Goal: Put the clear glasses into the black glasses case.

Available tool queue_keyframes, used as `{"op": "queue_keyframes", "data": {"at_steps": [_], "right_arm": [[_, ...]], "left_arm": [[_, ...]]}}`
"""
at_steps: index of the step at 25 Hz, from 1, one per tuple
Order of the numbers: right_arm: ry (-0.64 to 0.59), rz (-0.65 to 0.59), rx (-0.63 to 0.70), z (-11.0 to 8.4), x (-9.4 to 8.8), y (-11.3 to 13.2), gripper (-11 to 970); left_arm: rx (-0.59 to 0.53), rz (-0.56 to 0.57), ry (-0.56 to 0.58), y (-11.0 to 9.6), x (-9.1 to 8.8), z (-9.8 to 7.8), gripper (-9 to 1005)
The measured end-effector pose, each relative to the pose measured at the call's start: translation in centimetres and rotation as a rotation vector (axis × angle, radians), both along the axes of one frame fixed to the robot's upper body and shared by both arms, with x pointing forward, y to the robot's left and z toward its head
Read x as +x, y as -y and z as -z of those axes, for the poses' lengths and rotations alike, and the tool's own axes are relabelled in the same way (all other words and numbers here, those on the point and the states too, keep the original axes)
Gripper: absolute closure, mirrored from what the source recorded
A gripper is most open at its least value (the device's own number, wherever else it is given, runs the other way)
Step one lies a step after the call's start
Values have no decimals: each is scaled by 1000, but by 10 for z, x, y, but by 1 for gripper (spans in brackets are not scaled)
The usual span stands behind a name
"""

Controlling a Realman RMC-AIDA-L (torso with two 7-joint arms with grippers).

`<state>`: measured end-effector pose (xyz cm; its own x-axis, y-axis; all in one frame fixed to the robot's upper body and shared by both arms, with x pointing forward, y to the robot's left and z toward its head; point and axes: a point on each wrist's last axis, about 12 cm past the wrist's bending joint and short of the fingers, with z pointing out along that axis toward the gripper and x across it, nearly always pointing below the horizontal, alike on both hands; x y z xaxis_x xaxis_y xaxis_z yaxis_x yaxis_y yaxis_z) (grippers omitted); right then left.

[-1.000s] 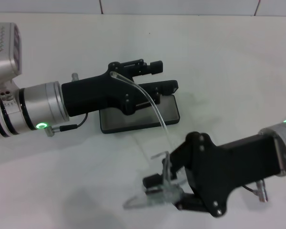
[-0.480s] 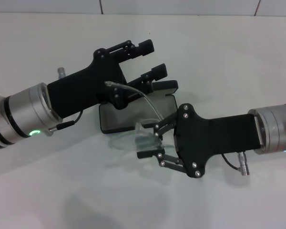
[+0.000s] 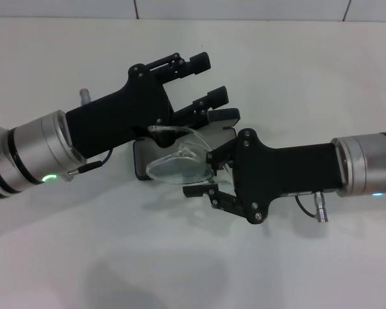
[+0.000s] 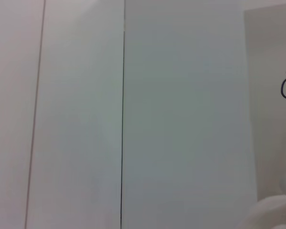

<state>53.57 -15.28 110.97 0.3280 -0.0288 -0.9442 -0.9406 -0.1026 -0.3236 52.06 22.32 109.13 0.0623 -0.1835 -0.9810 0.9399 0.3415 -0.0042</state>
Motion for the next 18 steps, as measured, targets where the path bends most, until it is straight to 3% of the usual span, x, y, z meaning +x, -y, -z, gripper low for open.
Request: {"op": "queue_keyframes", "data": {"at_steps": [12,18], "right_arm": [[-3,36,-20,1,5,-4,840],[25,37,-33,-1,6,-3,840]], "left_arm": [[21,7,4,-2,-5,4,434],[-53,-163,24,-23,-5,4,434]]}}
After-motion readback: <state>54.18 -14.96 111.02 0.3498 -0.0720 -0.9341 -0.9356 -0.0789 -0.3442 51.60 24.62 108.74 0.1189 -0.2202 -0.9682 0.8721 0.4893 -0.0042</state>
